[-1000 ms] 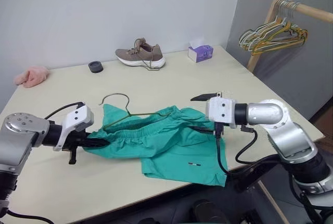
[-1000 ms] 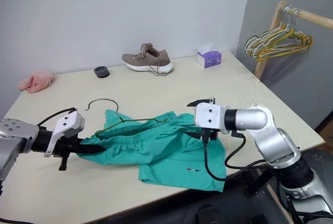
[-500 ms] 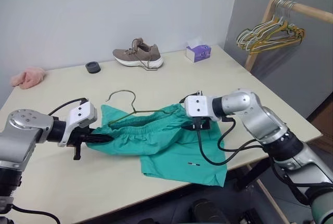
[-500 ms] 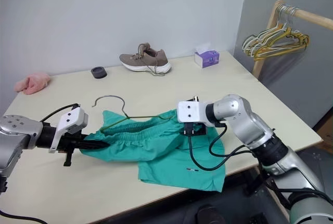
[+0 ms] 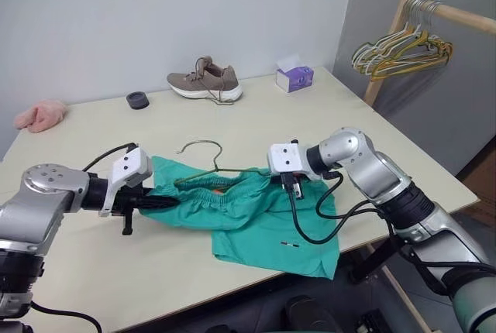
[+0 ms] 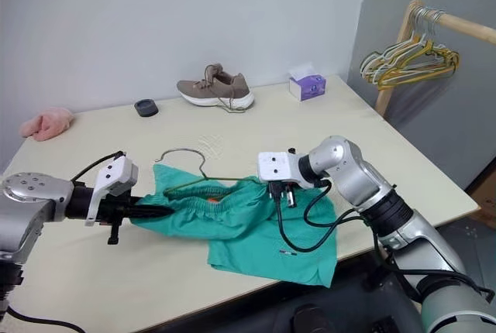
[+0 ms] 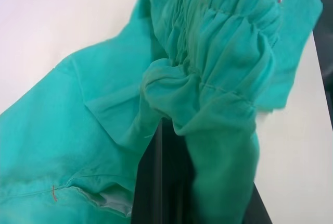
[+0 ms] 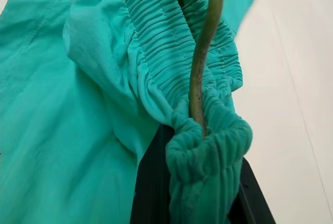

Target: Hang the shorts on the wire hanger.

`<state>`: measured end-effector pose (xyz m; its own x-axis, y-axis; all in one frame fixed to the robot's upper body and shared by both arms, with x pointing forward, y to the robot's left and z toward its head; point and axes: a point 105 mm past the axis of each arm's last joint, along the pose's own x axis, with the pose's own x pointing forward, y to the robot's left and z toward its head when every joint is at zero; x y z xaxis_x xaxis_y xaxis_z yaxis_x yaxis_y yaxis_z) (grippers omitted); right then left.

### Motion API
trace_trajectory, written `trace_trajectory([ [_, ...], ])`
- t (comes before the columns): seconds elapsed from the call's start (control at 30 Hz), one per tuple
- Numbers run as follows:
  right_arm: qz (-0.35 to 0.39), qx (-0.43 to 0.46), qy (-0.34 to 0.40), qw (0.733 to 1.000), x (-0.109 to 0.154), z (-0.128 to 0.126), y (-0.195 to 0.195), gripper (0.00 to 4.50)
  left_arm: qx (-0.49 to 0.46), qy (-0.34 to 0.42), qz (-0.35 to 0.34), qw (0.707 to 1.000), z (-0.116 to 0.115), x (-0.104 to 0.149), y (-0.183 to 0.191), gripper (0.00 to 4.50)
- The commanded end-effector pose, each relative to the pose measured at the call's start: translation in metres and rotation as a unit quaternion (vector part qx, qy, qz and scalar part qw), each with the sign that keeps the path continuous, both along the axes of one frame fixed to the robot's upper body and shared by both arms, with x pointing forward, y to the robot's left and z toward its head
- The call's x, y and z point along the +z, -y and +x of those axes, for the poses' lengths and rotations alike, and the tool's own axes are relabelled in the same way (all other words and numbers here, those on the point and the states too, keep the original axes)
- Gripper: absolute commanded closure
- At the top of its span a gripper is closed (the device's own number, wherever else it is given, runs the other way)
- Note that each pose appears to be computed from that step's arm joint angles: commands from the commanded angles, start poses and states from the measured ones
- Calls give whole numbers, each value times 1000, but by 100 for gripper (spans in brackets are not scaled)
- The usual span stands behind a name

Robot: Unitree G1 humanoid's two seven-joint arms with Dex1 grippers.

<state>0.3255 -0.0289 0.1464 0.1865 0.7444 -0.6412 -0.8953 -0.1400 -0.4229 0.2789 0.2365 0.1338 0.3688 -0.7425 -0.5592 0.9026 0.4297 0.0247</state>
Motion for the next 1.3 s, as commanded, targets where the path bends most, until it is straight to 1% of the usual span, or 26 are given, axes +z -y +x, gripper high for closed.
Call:
trace_trajectory([
  [0.03,28,26,-10,999,13,-12,-9,450,33,78,-48,995,16,37,-1,375],
  [0.1,38,9,-29,999,12,-13,-5,450,65,105,-63,990,23,45,-8,309],
  [0.13,41,2,-36,998,12,-13,-3,450,83,118,-67,987,26,48,-13,287],
  [0.27,62,-55,-80,993,6,-8,10,450,166,167,-63,970,37,57,-47,164],
  [0.37,82,-123,-126,981,-1,0,26,450,226,193,-58,953,43,62,-76,164],
  [0.43,92,-171,-153,969,-9,5,41,450,238,196,-68,949,43,64,-81,164],
  [0.47,104,-212,-170,957,-14,9,52,450,230,186,-80,952,41,62,-76,164],
  [0.6,136,-310,-203,919,-23,14,80,450,190,148,-120,963,32,57,-52,164],
  [0.7,146,-342,-208,904,-26,11,94,450,181,139,-134,964,31,58,-46,164],
  [0.73,146,-347,-204,904,-26,9,97,450,187,133,-135,964,33,57,-48,146],
  [0.8,123,-336,-155,921,-26,6,103,450,169,104,-142,970,31,55,-44,103],
  [0.83,109,-318,-129,933,-23,3,102,450,148,84,-143,975,27,53,-37,72],
  [0.9,91,-290,-94,948,-20,-1,99,450,119,57,-141,981,21,50,-29,9],
  [0.97,66,-265,-56,960,-19,-3,98,450,99,40,-133,985,16,48,-24,4],
  [1.0,33,-227,4,973,-13,-2,96,450,66,20,-117,991,8,45,-18,4],
  [1.03,4,-195,50,980,-10,-1,94,450,39,4,-106,994,2,42,-13,4],
  [1.07,-15,-171,80,982,-8,-1,92,450,21,-7,-98,995,-2,41,-11,4],
  [1.2,-49,-139,166,975,-2,17,96,450,-21,-14,-101,995,-11,50,-1,4],
  [1.3,-60,-112,202,971,3,26,94,450,-84,-37,-100,991,-28,51,20,4],
])
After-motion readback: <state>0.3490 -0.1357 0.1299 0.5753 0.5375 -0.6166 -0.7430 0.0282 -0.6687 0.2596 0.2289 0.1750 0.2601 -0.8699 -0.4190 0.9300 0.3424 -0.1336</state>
